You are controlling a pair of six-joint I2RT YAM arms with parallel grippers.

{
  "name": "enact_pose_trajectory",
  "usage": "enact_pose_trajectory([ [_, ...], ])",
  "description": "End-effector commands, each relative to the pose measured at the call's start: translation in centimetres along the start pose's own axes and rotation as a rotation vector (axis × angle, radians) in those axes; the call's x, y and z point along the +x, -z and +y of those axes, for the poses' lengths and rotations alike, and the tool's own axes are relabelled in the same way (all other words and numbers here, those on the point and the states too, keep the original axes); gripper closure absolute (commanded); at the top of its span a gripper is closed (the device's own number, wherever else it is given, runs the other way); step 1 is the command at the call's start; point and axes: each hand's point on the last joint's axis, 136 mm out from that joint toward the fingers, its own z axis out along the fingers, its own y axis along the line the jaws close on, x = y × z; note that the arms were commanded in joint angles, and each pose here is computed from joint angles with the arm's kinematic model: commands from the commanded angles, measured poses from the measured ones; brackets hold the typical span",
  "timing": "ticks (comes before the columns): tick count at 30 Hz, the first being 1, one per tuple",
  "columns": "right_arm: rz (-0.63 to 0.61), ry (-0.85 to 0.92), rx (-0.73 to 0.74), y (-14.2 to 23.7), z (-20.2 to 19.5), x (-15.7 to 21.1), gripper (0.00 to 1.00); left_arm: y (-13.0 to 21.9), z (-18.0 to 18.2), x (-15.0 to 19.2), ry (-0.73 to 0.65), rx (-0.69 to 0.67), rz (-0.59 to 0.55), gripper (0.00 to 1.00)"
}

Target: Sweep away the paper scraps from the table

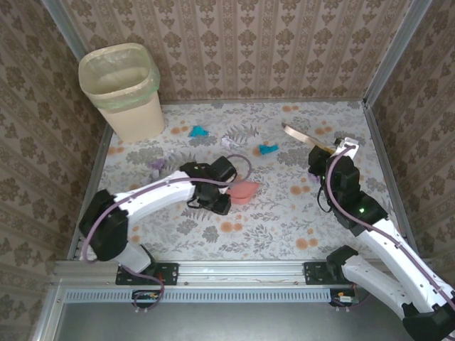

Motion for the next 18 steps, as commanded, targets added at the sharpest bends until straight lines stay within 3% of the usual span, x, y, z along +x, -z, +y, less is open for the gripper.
enact_pose_trajectory([
  [1,0.004,0.000,-0.020,-0.4,0.9,-0.6,1.00,-0.2,0.3,-1.8,-0.087,-0.091,-0.018,1.00],
  [12,0.089,0.074,0.008,-3.3,1.5,1.5,1.00,-3.4,1.4,-5.1,-0.188,-0.276,0.026,1.00],
  [18,0.115,0.137,0.001,-5.5,2.5,1.8,1.00,-4.4,2.3,-5.8,-0.170,-0.280,0.018,1.00],
])
